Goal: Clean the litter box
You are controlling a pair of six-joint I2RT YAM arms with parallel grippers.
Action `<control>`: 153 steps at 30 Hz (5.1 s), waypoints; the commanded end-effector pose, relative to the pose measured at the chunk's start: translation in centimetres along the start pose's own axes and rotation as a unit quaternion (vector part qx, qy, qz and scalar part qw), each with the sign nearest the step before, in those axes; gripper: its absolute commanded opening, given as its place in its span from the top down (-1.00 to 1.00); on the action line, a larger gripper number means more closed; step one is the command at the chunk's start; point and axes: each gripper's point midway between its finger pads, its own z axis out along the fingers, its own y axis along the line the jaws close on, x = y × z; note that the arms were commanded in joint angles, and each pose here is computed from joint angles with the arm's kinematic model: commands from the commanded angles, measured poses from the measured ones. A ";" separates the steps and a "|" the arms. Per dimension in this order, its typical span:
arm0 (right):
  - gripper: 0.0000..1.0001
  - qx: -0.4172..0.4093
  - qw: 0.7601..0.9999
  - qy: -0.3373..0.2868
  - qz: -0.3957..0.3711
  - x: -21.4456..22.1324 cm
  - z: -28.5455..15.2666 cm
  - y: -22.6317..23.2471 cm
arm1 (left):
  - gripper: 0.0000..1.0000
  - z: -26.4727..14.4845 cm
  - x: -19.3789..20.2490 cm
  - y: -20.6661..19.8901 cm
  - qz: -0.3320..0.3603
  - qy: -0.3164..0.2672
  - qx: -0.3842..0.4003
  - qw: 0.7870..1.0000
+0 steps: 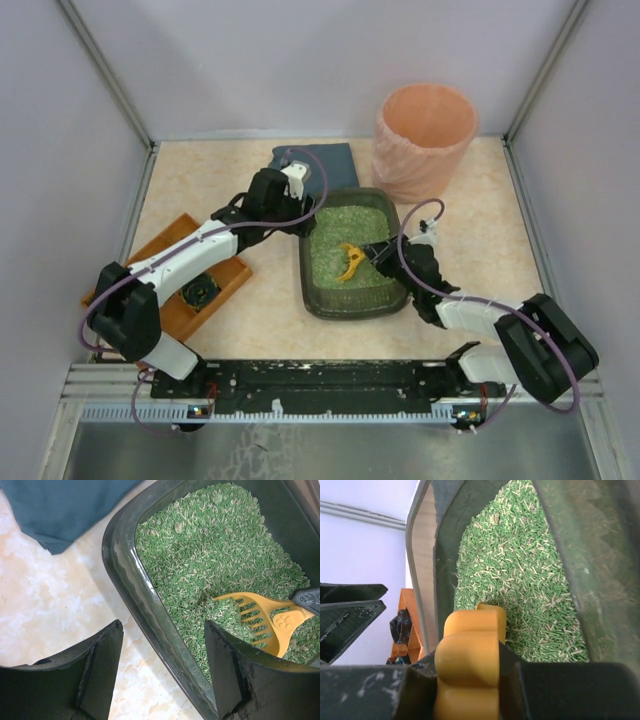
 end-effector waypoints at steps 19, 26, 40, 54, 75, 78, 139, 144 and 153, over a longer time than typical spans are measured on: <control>1.00 -0.150 0.979 -0.096 0.096 -7.3 -5.1 2.7 | -0.45 -1.2 -2.3 0.2 -0.005 -0.061 -0.006 0.998; 1.00 -0.212 0.963 -0.104 0.133 -9.4 -6.6 3.8 | -0.45 -1.9 -3.0 0.2 -0.006 -0.087 -0.006 0.996; 1.00 -0.228 0.950 -0.134 0.168 -12.1 -7.5 3.6 | -0.45 -2.9 -3.6 0.4 -0.007 -0.111 -0.012 0.994; 1.00 -0.256 0.953 -0.082 0.143 -11.6 -6.8 6.6 | -0.44 -2.9 -3.7 0.3 -0.008 -0.114 -0.007 0.993; 1.00 -0.229 0.948 -0.107 0.191 -12.1 -6.5 4.0 | -0.42 -2.9 -3.5 0.3 -0.008 -0.110 -0.009 0.994; 1.00 -0.257 0.950 -0.078 0.162 -11.0 -6.1 6.2 | -0.43 -3.1 -3.6 0.3 -0.008 -0.118 -0.006 0.993; 1.00 -0.215 0.963 -0.133 0.090 -21.5 -4.7 12.7 | -0.43 -2.6 -3.3 0.5 -0.008 -0.107 -0.014 0.994; 1.00 -0.236 0.953 -0.164 0.094 -27.6 -3.7 15.8 | -0.44 -2.5 -3.2 0.6 -0.008 -0.104 -0.015 0.994; 1.00 -0.158 0.949 -0.272 0.015 -36.8 -2.2 16.1 | -0.44 -2.4 -3.3 0.6 -0.007 -0.104 -0.015 0.994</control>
